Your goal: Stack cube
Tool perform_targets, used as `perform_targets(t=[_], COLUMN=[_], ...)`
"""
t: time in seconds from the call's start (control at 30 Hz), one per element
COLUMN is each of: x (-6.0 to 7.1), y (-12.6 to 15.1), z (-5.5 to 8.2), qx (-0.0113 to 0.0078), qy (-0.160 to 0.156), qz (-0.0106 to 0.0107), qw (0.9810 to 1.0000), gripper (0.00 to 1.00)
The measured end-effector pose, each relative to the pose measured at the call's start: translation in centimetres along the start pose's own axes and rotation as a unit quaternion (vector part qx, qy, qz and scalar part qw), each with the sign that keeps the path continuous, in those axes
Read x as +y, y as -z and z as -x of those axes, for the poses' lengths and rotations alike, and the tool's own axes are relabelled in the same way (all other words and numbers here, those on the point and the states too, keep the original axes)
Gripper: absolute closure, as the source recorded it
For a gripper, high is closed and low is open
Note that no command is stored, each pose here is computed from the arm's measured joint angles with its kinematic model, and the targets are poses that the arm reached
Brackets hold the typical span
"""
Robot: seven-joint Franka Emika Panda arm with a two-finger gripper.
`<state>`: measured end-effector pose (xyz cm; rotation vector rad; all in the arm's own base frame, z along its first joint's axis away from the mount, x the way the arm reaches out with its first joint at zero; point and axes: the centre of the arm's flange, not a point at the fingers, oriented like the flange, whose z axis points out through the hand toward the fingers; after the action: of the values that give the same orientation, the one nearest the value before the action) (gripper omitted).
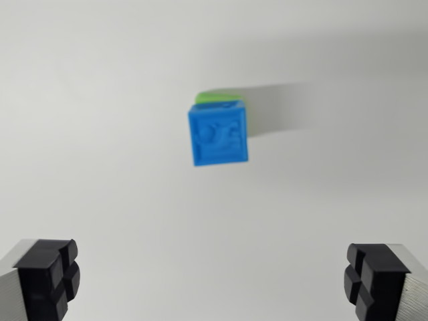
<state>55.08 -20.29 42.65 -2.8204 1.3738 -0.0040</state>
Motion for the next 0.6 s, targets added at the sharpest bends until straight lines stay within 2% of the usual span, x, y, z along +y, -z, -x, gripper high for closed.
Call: perform_targets(t=[0.23, 0.3, 0.5, 0.6], x=[0.0, 0.0, 0.0, -0.1], y=[2.0, 2.4, 3.5, 3.8], z=[0.0, 0.0, 0.0, -0.1], qx=[-0.0005, 0.0, -0.0006, -0.0002], qy=[0.0, 0.0, 0.0, 0.0], qz=[-0.0002, -0.0006, -0.0002, -0.0003], qw=[1.0, 1.0, 1.0, 1.0], gripper=[0.0, 0.0, 0.0, 0.0])
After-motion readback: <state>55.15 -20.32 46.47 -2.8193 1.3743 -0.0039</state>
